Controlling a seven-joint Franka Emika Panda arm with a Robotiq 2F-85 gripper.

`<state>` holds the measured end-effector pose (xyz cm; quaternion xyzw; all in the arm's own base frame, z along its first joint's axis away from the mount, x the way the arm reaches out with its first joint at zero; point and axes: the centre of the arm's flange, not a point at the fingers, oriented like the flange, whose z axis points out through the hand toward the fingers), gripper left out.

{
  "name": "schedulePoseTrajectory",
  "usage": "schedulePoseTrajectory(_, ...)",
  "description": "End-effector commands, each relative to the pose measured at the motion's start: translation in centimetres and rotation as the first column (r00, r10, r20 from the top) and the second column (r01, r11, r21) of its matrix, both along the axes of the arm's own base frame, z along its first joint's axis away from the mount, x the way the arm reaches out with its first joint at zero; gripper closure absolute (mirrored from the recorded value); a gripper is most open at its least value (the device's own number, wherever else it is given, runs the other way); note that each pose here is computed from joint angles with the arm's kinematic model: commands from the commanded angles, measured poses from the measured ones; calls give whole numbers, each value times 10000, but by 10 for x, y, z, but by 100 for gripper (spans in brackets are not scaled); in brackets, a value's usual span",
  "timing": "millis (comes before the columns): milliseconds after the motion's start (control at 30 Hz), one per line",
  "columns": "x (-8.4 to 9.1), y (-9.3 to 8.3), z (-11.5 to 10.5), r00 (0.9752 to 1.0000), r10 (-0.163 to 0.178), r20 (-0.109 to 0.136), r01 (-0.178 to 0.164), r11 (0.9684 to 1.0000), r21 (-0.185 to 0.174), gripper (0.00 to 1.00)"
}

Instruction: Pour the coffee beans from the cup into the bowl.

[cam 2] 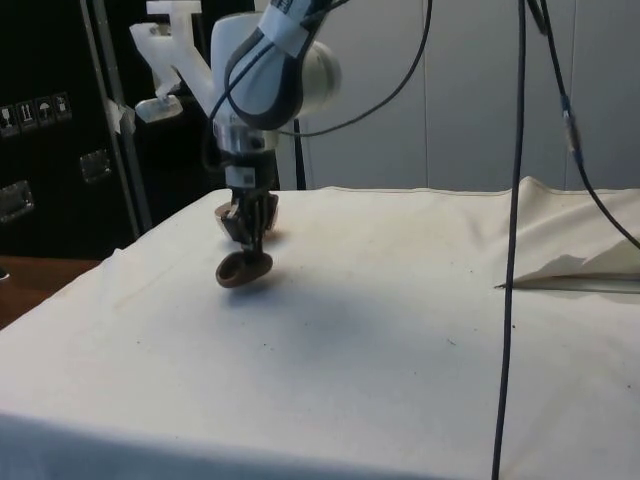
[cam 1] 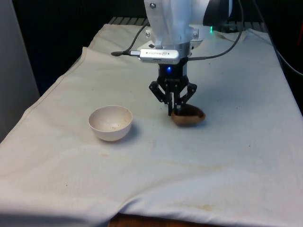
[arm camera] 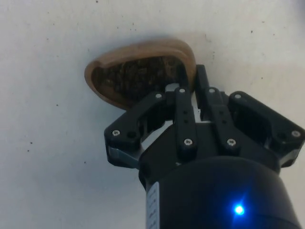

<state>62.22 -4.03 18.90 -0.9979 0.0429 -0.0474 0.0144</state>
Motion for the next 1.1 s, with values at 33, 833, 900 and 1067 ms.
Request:
schedulePoseTrajectory(33,1,-4,11,9999,20,-126,-20,10000,4,100)
schedulePoseTrajectory(833,23,-33,72,9995,118,-306,-121,9999,-102,100)
schedulePoseTrajectory(900,27,-38,80,9996,132,-244,-135,9998,-137,100)
schedulePoseTrajectory(1067,33,-49,90,9998,153,-125,-156,9996,-227,100)
